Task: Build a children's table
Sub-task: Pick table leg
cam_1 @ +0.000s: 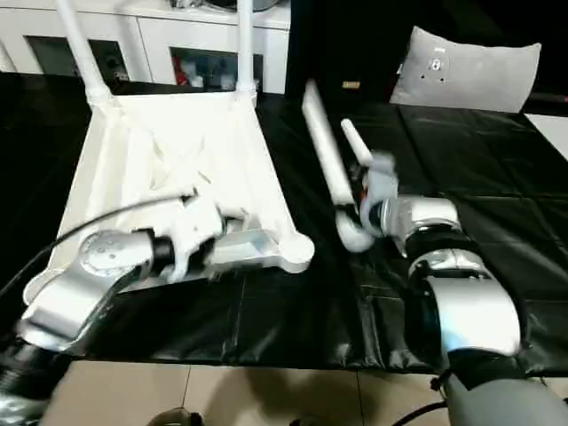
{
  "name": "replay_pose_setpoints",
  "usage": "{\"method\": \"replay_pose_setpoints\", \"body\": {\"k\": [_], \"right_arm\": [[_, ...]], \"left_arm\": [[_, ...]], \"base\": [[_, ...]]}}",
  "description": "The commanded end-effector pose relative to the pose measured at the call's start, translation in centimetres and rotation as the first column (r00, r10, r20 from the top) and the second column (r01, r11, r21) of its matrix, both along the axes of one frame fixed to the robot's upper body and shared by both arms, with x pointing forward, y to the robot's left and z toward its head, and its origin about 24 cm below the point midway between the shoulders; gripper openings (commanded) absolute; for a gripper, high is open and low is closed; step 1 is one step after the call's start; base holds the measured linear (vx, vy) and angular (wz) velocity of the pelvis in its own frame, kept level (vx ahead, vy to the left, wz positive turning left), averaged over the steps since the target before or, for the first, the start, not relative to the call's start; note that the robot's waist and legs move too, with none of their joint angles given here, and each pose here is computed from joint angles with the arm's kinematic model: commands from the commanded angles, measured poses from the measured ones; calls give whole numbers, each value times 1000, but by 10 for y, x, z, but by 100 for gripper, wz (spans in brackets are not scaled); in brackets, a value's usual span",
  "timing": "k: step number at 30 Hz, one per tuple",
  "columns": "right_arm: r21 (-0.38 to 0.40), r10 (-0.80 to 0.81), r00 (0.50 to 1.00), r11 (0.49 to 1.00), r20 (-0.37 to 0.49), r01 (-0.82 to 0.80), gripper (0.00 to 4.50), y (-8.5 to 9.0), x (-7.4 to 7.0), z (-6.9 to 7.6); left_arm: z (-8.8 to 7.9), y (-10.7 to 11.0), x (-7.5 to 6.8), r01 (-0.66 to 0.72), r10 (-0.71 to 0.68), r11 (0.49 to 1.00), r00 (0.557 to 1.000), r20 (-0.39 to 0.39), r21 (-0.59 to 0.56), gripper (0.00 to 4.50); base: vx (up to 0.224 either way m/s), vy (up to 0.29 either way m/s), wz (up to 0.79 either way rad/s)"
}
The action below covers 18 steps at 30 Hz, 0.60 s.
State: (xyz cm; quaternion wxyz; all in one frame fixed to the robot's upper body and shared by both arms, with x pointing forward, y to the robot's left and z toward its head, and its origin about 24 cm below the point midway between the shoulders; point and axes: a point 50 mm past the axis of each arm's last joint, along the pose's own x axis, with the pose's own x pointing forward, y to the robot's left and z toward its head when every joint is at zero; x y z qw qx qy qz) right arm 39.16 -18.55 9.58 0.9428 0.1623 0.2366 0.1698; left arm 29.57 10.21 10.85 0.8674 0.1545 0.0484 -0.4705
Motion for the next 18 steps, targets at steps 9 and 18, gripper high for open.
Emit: {"method": "replay_pose_setpoints", "body": {"k": [9, 18], "right_arm": [[492, 110, 848, 773, 518, -401, 191, 31, -31, 44], [530, 281, 773, 594, 569, -605, 191, 55, -68, 35]], "left_arm": [[50, -9, 42, -270, 258, 806, 961, -98, -527, 450], [86, -31, 43, -213, 28, 523, 972, -234, -825, 450]], "base": [[0, 0, 0], [0, 0, 0]]}}
